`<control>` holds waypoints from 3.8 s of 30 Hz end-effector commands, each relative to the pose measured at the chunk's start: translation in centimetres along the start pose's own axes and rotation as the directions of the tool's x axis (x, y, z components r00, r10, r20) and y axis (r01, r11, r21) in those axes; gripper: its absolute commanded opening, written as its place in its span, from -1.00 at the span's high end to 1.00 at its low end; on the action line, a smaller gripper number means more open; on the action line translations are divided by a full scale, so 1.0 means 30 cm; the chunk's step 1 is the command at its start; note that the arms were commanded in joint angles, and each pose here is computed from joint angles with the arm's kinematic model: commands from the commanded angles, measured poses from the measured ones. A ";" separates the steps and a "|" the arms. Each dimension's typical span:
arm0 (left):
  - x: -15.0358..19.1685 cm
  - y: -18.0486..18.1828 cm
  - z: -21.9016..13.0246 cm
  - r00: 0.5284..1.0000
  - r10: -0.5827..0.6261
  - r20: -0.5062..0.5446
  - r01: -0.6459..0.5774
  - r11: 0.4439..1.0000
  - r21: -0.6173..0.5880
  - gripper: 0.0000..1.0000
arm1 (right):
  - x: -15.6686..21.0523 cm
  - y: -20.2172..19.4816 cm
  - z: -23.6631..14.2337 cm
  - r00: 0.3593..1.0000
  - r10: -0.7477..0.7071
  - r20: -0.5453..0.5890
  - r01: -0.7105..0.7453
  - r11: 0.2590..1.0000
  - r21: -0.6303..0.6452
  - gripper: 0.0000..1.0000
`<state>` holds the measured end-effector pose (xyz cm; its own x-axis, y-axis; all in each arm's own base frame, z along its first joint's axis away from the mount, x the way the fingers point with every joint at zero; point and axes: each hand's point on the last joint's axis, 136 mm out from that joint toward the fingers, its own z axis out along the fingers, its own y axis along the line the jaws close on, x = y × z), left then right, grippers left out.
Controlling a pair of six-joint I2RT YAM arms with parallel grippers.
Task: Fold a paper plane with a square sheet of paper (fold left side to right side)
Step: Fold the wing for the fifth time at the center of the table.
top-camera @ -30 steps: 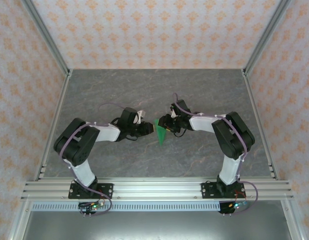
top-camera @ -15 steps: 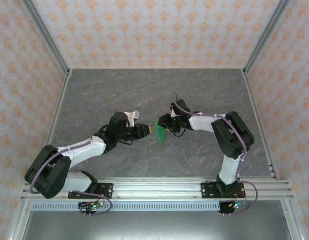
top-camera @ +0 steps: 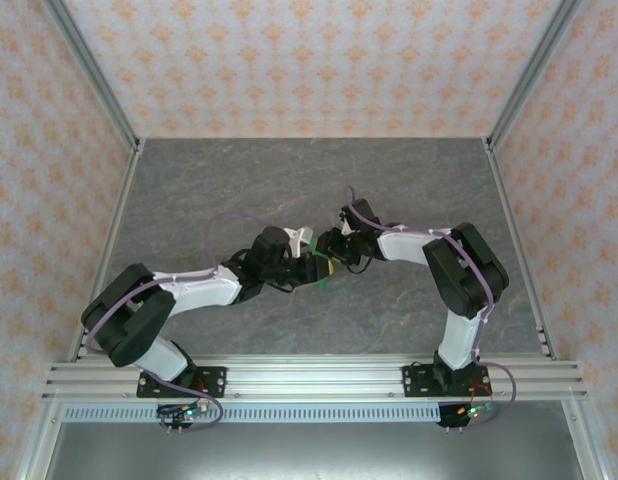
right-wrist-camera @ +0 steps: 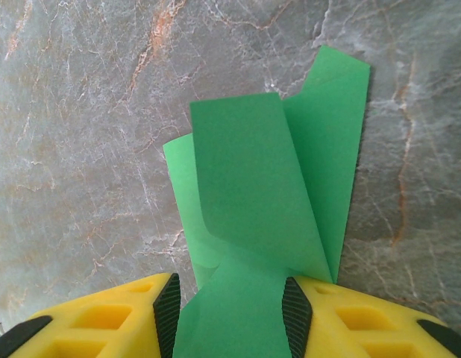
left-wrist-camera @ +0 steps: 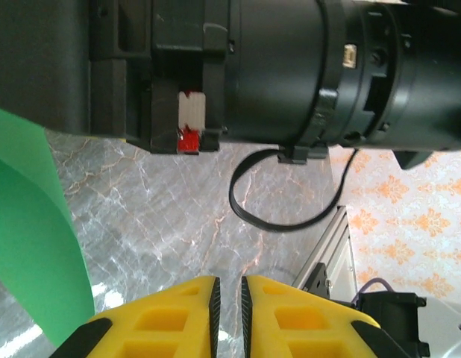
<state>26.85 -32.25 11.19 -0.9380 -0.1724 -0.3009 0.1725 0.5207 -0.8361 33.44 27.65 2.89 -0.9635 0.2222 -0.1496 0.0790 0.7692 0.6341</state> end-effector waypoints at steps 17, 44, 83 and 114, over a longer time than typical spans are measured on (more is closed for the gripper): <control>0.031 0.133 0.091 0.999 -0.030 -0.014 0.028 0.995 -0.093 0.68 | 0.098 -0.158 0.057 0.996 0.033 -0.083 -0.019 0.985 0.169 0.08; 0.103 0.270 0.100 0.995 -0.086 -0.041 0.075 0.974 -0.214 0.72 | 0.091 -0.142 0.049 0.997 0.022 -0.080 -0.010 0.987 0.159 0.08; 0.270 0.462 0.082 0.961 -0.253 -0.114 0.169 0.859 -0.483 1.00 | 0.011 -0.001 -0.018 0.999 -0.049 -0.010 0.049 0.997 0.064 0.23; 0.298 0.510 0.067 0.953 -0.282 -0.112 0.177 0.818 -0.548 1.00 | -0.178 -0.042 0.014 0.995 -0.074 0.062 0.066 0.990 0.122 0.21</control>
<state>26.37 -31.88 1.34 -0.9633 -0.2245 -0.1471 -0.0587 0.7108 -0.7009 34.83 27.49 2.91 -0.9791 0.1531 -0.1338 0.0496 0.8179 0.5732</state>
